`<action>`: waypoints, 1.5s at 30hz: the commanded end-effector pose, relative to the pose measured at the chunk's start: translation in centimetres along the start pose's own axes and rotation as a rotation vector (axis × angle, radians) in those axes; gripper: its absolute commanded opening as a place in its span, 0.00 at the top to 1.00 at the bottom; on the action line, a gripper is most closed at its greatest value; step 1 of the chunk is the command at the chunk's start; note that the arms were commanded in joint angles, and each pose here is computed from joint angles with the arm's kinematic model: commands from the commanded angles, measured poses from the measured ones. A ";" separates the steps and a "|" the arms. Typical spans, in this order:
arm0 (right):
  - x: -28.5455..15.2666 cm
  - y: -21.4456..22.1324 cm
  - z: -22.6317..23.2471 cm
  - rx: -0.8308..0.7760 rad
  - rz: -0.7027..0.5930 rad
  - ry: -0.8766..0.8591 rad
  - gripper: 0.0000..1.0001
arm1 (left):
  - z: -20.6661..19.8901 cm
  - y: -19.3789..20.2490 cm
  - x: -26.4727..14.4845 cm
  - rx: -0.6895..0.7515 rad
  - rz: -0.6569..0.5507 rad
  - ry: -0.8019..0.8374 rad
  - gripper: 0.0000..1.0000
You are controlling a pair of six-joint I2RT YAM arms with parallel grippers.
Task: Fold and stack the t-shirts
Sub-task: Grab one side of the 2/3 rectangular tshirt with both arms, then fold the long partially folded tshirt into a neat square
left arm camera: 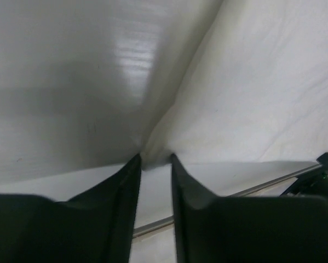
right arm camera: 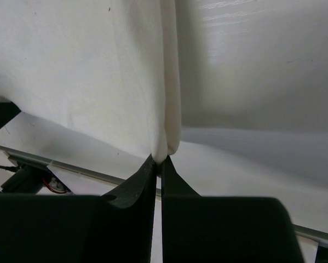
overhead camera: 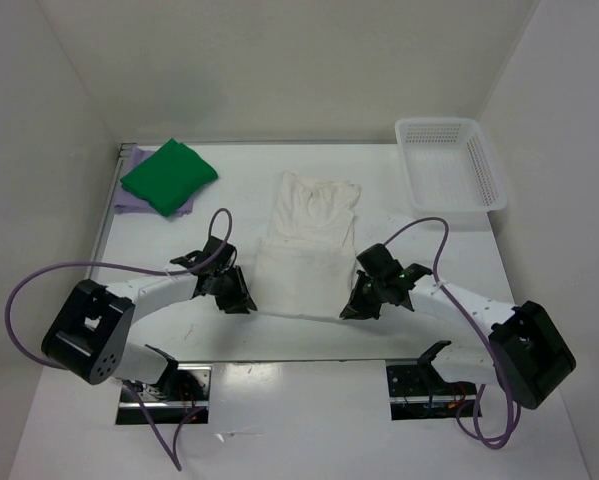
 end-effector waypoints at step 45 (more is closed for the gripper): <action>-0.3 -38.3 13.7 0.044 -0.435 -0.113 0.82 | -12.9 -41.0 -0.9 0.180 -0.676 -0.036 0.83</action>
Point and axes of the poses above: each gripper's point midway between its finger pads, its own x axis out along the fingers, its own z axis along the line the jaws close on, y = z × x, the point moved 1 cm from there along -x, back along the fingers, and after that the axes turned 9 degrees about x, right-handed, at the moved point
